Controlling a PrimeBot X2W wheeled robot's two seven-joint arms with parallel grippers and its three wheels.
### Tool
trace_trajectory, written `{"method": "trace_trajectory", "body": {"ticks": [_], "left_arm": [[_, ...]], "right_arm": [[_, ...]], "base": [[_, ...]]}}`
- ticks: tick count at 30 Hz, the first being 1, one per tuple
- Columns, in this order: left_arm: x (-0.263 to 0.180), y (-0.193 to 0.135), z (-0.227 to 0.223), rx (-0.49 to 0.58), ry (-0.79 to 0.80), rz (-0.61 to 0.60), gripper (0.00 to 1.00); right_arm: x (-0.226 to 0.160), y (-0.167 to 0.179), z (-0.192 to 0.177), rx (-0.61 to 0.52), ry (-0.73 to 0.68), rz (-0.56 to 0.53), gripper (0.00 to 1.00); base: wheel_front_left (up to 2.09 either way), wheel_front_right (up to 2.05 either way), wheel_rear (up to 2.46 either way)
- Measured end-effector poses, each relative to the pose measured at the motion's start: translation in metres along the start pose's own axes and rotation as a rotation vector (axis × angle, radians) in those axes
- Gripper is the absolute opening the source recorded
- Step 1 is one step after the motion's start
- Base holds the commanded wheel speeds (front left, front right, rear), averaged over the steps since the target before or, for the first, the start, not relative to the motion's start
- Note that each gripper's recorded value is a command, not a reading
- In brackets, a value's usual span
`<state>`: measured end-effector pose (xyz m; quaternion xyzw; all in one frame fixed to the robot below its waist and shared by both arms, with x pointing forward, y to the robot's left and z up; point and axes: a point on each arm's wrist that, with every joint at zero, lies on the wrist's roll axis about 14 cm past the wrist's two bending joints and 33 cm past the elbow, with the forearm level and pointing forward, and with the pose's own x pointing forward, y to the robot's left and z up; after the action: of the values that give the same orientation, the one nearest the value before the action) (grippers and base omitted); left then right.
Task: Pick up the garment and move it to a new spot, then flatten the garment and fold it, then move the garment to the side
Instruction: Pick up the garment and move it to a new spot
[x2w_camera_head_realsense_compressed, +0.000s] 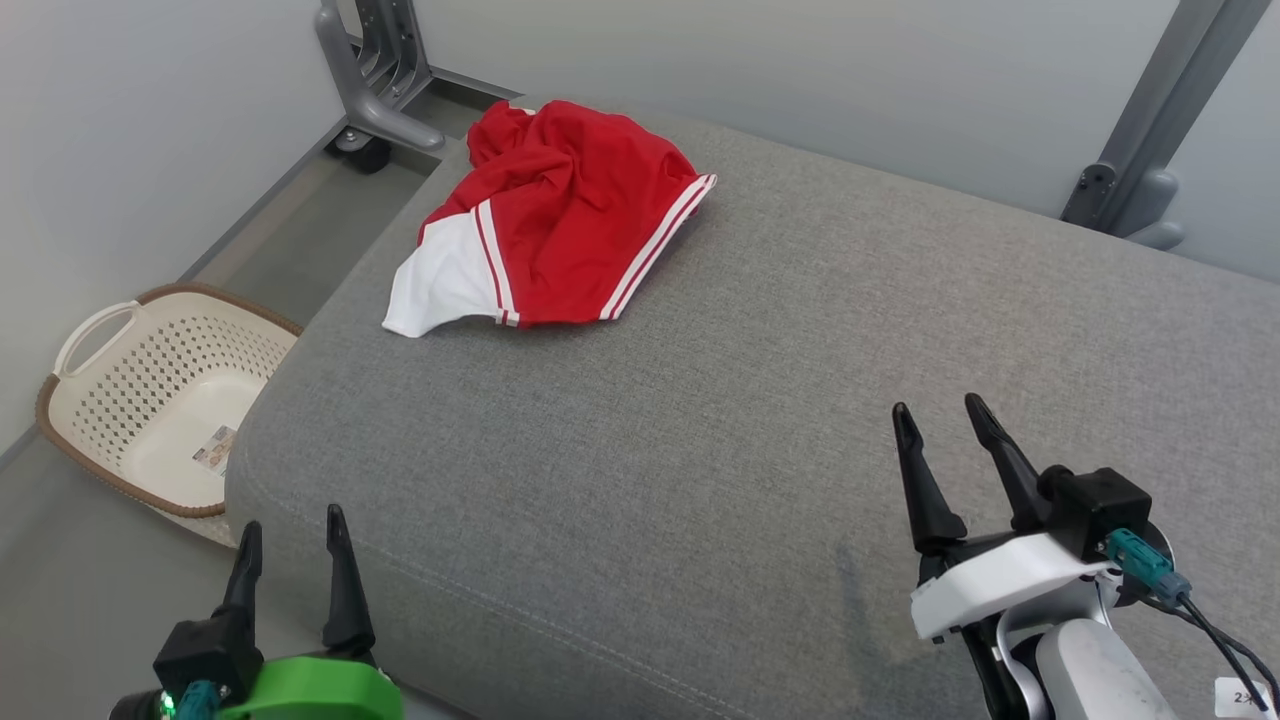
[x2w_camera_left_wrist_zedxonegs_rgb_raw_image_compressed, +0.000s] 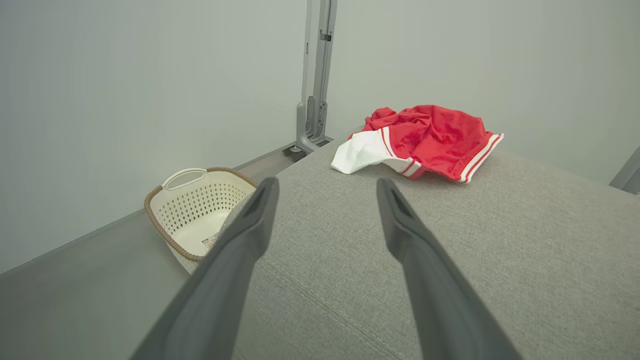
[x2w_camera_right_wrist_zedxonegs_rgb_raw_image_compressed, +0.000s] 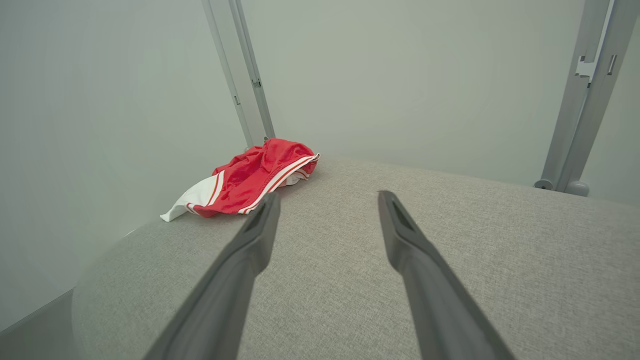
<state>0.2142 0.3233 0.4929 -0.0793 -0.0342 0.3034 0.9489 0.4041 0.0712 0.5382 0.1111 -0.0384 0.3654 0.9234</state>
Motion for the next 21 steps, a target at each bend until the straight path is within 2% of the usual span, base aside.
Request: {"method": "trace_trajectory", "body": {"ticks": [6,11,15,21], "left_arm": [[0.032,-0.015,0.019,0.081,-0.025,-0.102,1.0],[0.077,-0.024,0.046,0.263,-0.033,-0.224,1.0],[0.119,-0.043,0.066,0.357,-0.037,-0.294,1.0],[0.167,-0.078,0.045,0.446,0.084,-0.385,1.0]], "right_arm": [[-0.001,-0.017,-0.001,-0.012,-0.001,-0.04,1.0],[0.005,-0.02,-0.001,-0.029,0.007,-0.033,1.0],[0.008,-0.035,-0.003,-0.043,0.016,-0.061,1.0],[0.006,-0.064,-0.012,-0.05,0.038,-0.122,1.0]], "base": [[0.0,0.0,0.0],[0.0,0.0,0.0],[0.0,0.0,0.0],[0.0,0.0,0.0]]}}
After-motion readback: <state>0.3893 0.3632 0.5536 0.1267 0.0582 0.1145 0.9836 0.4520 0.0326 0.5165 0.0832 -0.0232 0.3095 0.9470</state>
